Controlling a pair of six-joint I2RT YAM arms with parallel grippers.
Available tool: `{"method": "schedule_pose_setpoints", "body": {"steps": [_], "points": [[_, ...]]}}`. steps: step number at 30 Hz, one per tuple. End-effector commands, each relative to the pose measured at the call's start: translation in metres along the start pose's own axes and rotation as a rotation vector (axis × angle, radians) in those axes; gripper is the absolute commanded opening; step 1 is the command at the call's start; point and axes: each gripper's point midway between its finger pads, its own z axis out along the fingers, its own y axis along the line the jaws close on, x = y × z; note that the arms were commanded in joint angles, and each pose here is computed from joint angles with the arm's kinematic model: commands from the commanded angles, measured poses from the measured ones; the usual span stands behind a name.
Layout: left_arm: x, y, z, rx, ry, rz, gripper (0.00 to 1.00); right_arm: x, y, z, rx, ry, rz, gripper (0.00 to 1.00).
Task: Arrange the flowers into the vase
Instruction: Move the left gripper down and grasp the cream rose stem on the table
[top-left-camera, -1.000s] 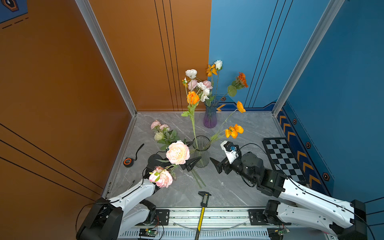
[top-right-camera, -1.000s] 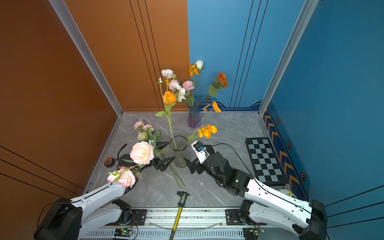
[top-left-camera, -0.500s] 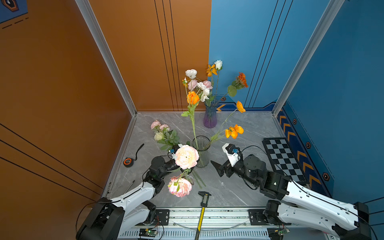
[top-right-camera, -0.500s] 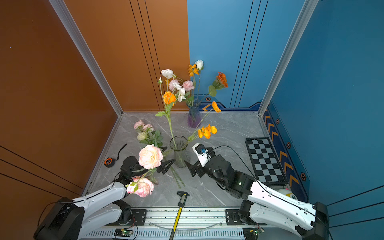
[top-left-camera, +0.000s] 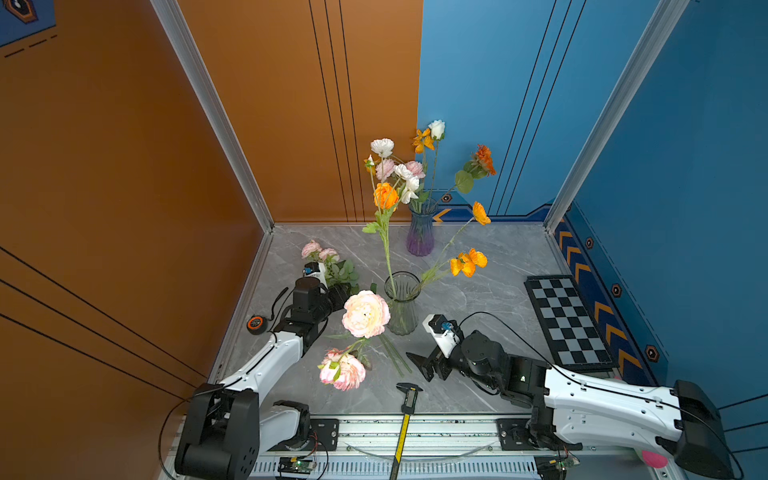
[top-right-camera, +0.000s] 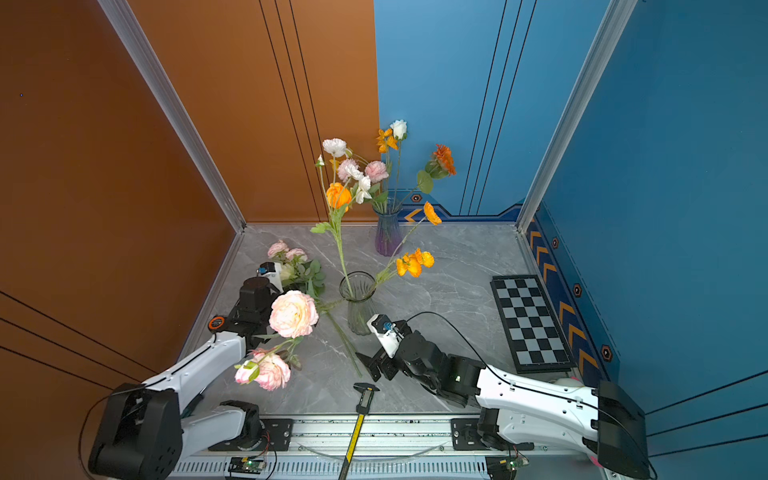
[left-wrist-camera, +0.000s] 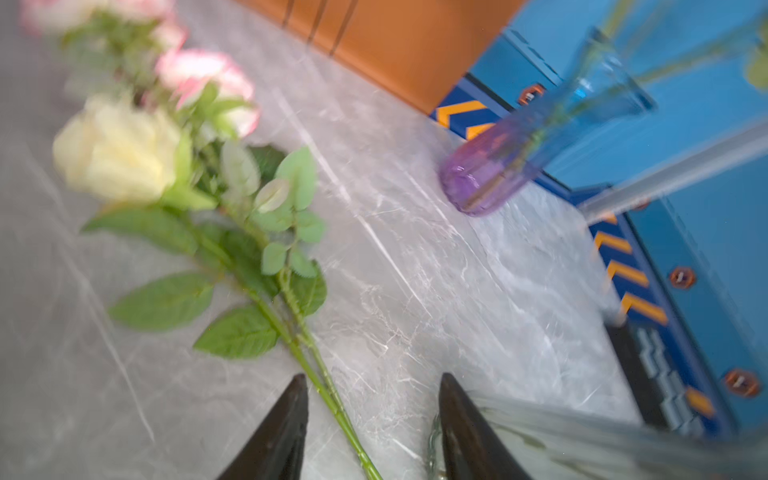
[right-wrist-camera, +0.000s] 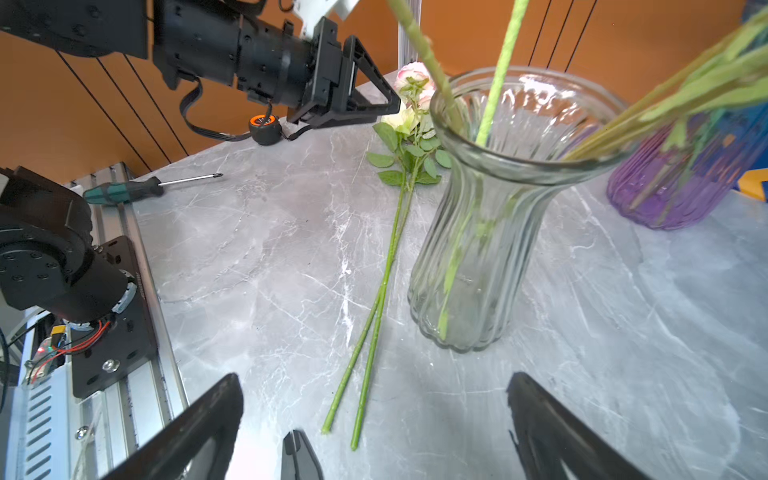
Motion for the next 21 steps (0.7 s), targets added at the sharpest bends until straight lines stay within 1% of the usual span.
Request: {"method": "schedule_pose_setpoints", "body": {"steps": [1,3,5,9,16,21], "points": [[0.048,0.008,0.019,0.026,0.216,-0.340,0.40,-0.019,0.009,0.007,-0.004,-0.080,0.052,1.00],[0.057,0.005,0.029,0.036,0.251,-0.399,0.39,-0.019,0.011,0.013,0.016,-0.064,0.036,1.00],[0.063,0.002,0.035,0.035,0.260,-0.421,0.38,-0.018,0.015,0.019,0.014,-0.047,0.012,1.00],[0.073,0.007,0.040,-0.002,0.265,-0.422,0.38,-0.019,0.019,0.023,0.007,-0.045,-0.003,1.00],[0.079,0.015,0.051,-0.019,0.245,-0.453,0.32,-0.018,0.015,0.020,0.017,-0.026,-0.024,1.00],[0.084,0.015,0.056,-0.023,0.261,-0.445,0.29,-0.019,0.009,0.015,0.035,-0.041,-0.014,1.00]]}}
